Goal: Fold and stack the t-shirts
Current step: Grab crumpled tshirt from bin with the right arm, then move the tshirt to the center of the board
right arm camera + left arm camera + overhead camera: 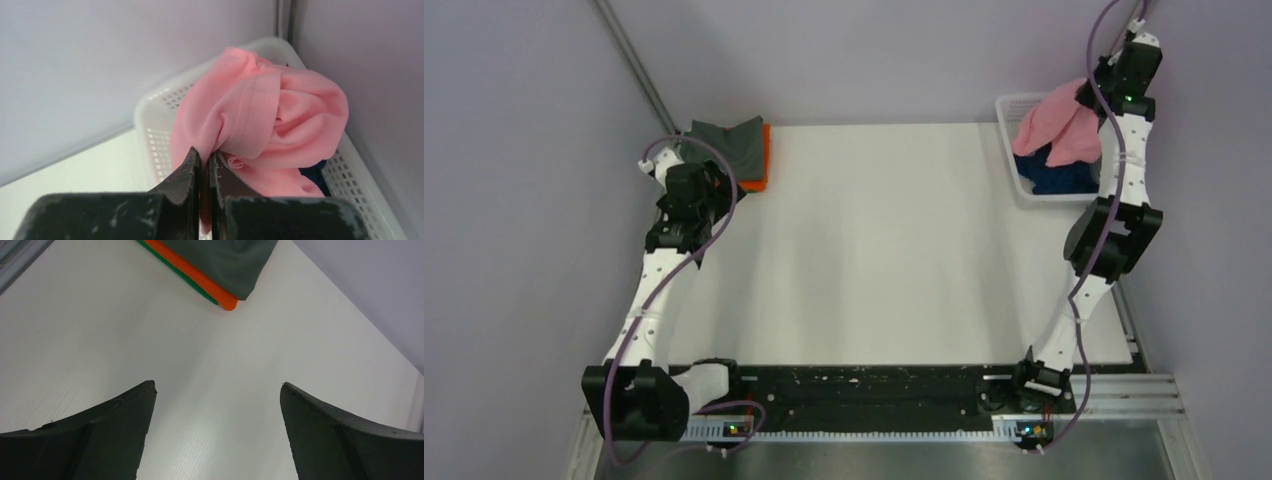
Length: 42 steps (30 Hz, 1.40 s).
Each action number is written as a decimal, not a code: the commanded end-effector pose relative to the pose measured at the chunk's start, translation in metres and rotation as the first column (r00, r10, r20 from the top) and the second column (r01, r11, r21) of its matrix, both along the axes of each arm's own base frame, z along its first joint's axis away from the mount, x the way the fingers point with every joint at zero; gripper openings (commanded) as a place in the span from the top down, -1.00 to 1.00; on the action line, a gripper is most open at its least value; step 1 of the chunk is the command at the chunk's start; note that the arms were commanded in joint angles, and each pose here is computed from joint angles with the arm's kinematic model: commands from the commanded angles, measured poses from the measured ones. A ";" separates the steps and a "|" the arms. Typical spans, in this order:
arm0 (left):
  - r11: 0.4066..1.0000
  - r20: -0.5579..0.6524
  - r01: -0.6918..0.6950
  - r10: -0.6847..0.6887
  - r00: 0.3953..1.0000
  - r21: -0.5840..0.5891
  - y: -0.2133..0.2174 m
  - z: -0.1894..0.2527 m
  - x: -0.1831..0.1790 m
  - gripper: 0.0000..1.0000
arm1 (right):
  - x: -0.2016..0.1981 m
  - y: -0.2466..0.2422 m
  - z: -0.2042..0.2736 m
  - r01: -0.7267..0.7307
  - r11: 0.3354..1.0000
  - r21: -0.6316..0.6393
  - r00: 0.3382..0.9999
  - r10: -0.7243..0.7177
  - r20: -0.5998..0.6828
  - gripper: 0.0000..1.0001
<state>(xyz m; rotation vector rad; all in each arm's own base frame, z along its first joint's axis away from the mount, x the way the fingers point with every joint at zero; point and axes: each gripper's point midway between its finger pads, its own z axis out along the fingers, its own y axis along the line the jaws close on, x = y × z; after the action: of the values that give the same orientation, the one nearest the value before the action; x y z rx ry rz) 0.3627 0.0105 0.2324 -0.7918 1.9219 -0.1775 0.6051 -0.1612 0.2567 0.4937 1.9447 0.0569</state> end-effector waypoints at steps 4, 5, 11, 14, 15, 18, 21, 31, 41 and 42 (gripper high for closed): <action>0.998 0.114 0.050 -0.055 0.992 0.040 -0.004 0.039 0.007 -0.98 | -0.024 0.064 0.166 -0.133 0.977 -0.167 0.934 0.180 0.309 1.00; 0.997 0.118 0.058 -0.063 0.991 0.044 -0.005 0.041 0.007 -0.98 | -0.027 0.074 0.178 -0.159 0.973 -0.169 0.920 0.208 0.331 1.00; 0.995 0.136 0.085 -0.091 0.987 0.049 -0.009 0.044 0.006 -0.98 | -0.059 0.169 0.251 -0.364 0.908 -0.206 0.780 0.418 0.466 1.00; 0.993 0.136 0.113 -0.117 0.984 0.042 -0.014 0.039 0.007 -0.97 | -0.088 0.240 0.275 -0.573 0.792 -0.211 0.624 0.589 0.513 1.00; 0.992 0.136 0.120 -0.124 0.983 0.039 -0.015 0.038 0.007 -0.98 | -0.098 0.264 0.281 -0.631 0.742 -0.225 0.565 0.639 0.521 1.00; 0.990 0.129 0.136 -0.139 0.982 0.033 -0.018 0.034 0.009 -0.98 | -0.125 0.330 0.286 -0.741 0.612 -0.276 0.421 0.744 0.518 1.00; 0.989 0.122 0.144 -0.146 0.982 0.029 -0.020 0.032 0.010 -0.98 | -0.143 0.372 0.269 -0.823 0.492 -0.286 0.321 0.816 0.480 1.00; 0.985 -0.007 0.173 -0.173 0.985 -0.001 -0.025 -0.006 0.015 -0.98 | -0.139 0.286 0.008 -0.589 0.792 -0.161 0.800 0.600 0.020 -0.24; 0.949 -0.244 0.266 -0.302 0.921 -0.170 -0.060 -0.093 0.005 -0.98 | -0.187 0.249 -0.091 -0.432 0.899 -0.075 0.889 0.410 -0.204 -0.97; 0.938 -0.261 0.282 -0.329 0.908 -0.202 -0.069 -0.101 0.005 -0.98 | -0.192 0.256 -0.098 -0.442 0.896 -0.041 0.880 0.425 -0.213 -0.97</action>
<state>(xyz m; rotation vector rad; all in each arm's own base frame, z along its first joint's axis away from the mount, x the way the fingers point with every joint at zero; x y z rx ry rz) 0.3745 -0.0290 0.1589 -0.6606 2.2086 -0.3087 0.4112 0.0774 0.1244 -0.0617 2.3323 0.1096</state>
